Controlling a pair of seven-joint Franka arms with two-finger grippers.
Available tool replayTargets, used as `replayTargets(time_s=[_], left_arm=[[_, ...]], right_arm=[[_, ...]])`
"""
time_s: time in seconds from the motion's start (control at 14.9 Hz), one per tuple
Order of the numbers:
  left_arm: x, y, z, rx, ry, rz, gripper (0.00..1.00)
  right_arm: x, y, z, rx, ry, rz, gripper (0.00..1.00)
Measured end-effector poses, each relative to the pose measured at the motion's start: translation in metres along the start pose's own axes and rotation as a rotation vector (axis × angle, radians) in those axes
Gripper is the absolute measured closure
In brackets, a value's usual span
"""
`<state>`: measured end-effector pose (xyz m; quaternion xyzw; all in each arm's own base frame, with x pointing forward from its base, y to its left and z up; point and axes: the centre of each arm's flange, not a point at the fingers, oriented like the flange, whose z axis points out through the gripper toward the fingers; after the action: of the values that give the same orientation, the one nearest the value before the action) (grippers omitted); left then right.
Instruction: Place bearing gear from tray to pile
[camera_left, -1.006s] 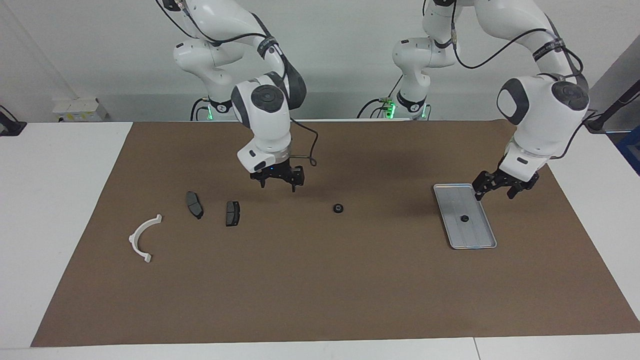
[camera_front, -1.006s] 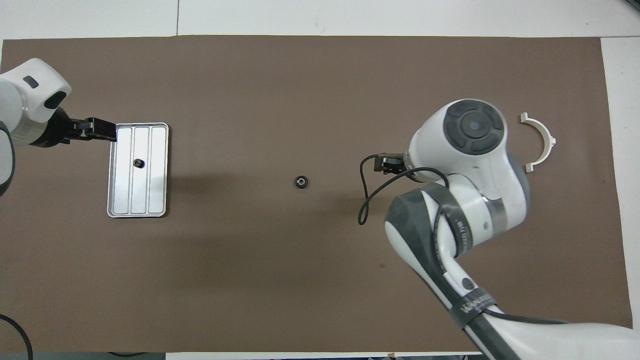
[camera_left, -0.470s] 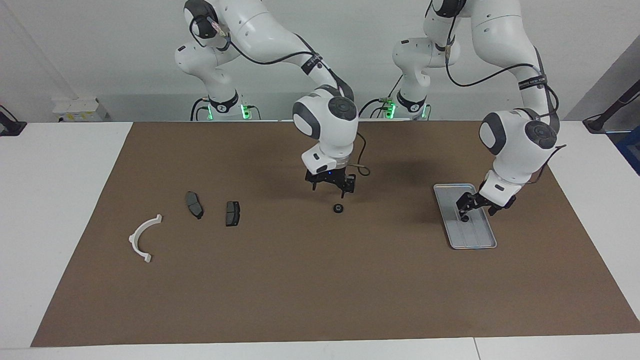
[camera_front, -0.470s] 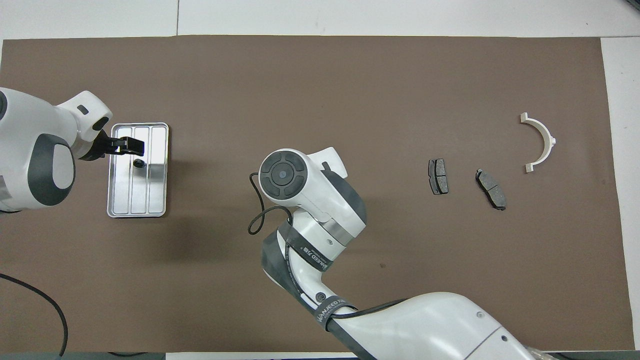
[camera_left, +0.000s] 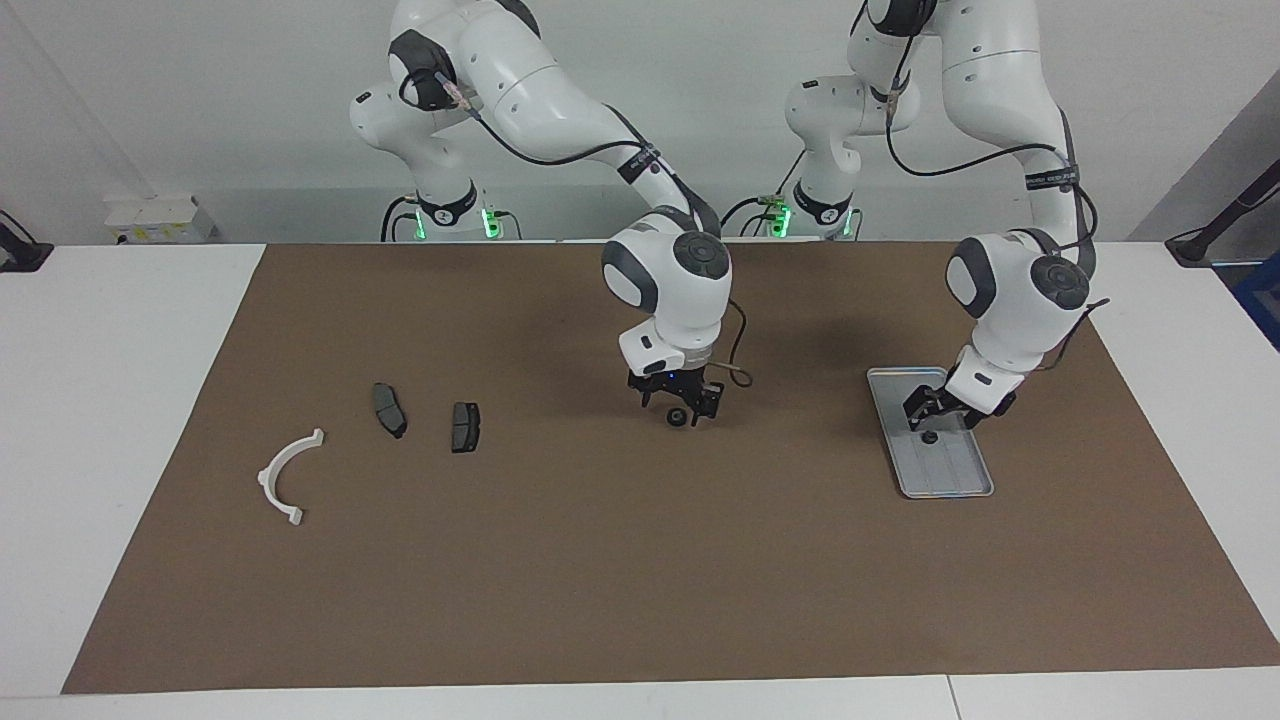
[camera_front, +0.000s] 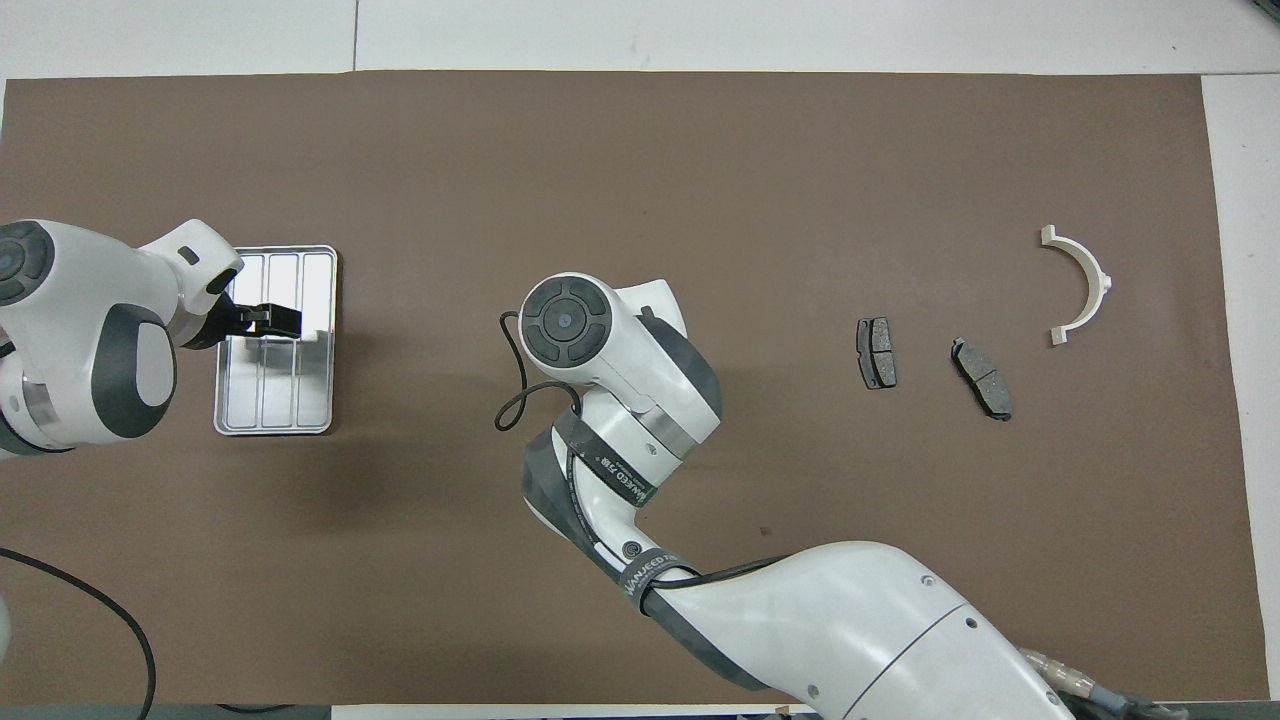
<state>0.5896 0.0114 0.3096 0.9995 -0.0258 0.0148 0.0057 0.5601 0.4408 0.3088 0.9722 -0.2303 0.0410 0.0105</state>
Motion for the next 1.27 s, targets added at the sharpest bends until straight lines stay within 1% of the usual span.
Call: replayTargets(time_s=[0.13,0.4,0.47,0.54,0.6,0.74,0.81,0.87,0.94,1.01,1.07,1.14,1.27], left_arm=[[0.0,0.002,0.001,0.0,0.007,0.003,0.0],[0.002,0.003,0.004,0.002,0.031,0.005,0.0],[0.002,0.003,0.006,0.002,0.034,0.006,0.03],[0.002,0.005,0.009,0.002,0.036,0.008,0.03],[0.003,0.006,0.011,0.002,0.038,0.011,0.04],[0.004,0.009,0.014,0.002,0.044,0.015,0.0],[0.004,0.01,0.015,0.002,0.044,0.017,0.0],[0.004,0.012,0.016,0.002,0.043,0.02,0.06],[0.004,0.013,0.016,0.002,0.043,0.022,0.21],[0.004,0.015,0.015,0.001,0.045,0.024,0.33],[0.005,0.016,0.013,0.0,0.048,0.026,0.44],[0.005,0.017,0.011,-0.001,0.051,0.026,0.55],[0.006,0.019,0.01,-0.004,0.05,0.027,0.76]], right_arm=[[-0.001,-0.002,0.001,0.017,-0.004,0.007,0.09],[-0.008,-0.005,0.014,0.007,-0.012,-0.001,0.1],[-0.009,-0.005,0.018,0.002,-0.015,-0.002,0.09],[-0.01,-0.004,0.021,-0.002,-0.017,-0.003,0.08],[-0.01,-0.004,0.025,-0.007,-0.019,-0.003,0.1],[-0.011,-0.002,0.028,-0.014,-0.023,-0.004,0.1],[-0.012,-0.002,0.029,-0.014,-0.023,-0.004,0.1],[-0.011,-0.003,0.027,-0.007,-0.021,-0.003,0.17],[-0.011,-0.004,0.024,-0.003,-0.021,-0.002,0.3],[-0.01,-0.004,0.023,-0.001,-0.02,0.0,0.39],[-0.01,-0.003,0.023,-0.001,-0.022,0.001,0.39],[-0.01,-0.004,0.022,0.003,-0.026,0.005,0.43],[-0.008,-0.002,0.02,0.003,-0.034,0.016,0.63]])
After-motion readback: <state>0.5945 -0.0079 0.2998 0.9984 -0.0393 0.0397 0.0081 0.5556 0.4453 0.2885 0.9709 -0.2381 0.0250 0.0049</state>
